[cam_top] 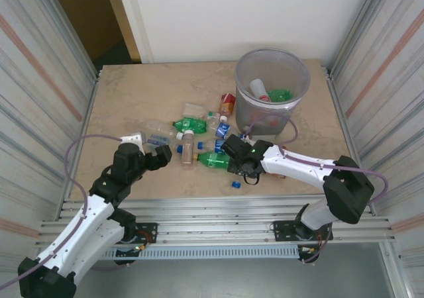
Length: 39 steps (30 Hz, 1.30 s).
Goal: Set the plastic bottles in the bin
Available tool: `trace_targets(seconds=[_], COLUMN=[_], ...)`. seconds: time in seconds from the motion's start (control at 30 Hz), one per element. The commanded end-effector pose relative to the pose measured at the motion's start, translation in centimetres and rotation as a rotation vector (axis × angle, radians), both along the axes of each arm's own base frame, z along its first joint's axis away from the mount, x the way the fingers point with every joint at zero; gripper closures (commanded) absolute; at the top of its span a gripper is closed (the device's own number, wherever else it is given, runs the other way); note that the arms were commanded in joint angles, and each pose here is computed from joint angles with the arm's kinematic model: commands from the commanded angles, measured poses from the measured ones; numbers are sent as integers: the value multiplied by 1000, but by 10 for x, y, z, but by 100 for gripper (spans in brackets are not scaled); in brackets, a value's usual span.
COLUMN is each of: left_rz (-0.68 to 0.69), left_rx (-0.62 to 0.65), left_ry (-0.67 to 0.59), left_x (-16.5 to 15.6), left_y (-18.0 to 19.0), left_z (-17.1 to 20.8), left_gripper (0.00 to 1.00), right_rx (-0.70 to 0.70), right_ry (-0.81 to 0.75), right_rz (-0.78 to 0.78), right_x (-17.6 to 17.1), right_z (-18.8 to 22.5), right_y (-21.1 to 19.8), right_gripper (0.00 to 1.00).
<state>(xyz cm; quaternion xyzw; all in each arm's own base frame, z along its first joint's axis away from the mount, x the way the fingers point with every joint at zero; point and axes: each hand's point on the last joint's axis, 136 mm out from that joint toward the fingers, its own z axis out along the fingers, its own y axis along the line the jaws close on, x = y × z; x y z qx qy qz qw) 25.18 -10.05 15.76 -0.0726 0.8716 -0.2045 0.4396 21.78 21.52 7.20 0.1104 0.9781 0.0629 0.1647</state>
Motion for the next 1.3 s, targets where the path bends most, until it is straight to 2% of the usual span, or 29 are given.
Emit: trace_targets(seconds=[0.0, 0.43, 0.63, 0.97, 1.13, 1.27], left_rz=[19, 15, 5, -22, -66, -121], left_rx=[6, 10, 7, 28, -5, -50], left_ry=[-14, -18, -21, -55, -71, -91], left_x=[3, 4, 4, 7, 6, 6], left_y=[4, 4, 2, 1, -8, -20], left_z=[6, 10, 13, 39, 48, 57], left_gripper=[1, 1, 1, 1, 1, 1], right_rx=[-4, -28, -11, 43, 52, 81], right_ry=[-31, -93, -170, -413, -550, -609], right_rz=[9, 59, 158, 379, 408, 348], right_x=[4, 7, 10, 28, 43, 65], right_z=[16, 45, 73, 185, 246, 284], right_y=[1, 2, 14, 45, 43, 20], right_gripper=[56, 58, 61, 63, 63, 63])
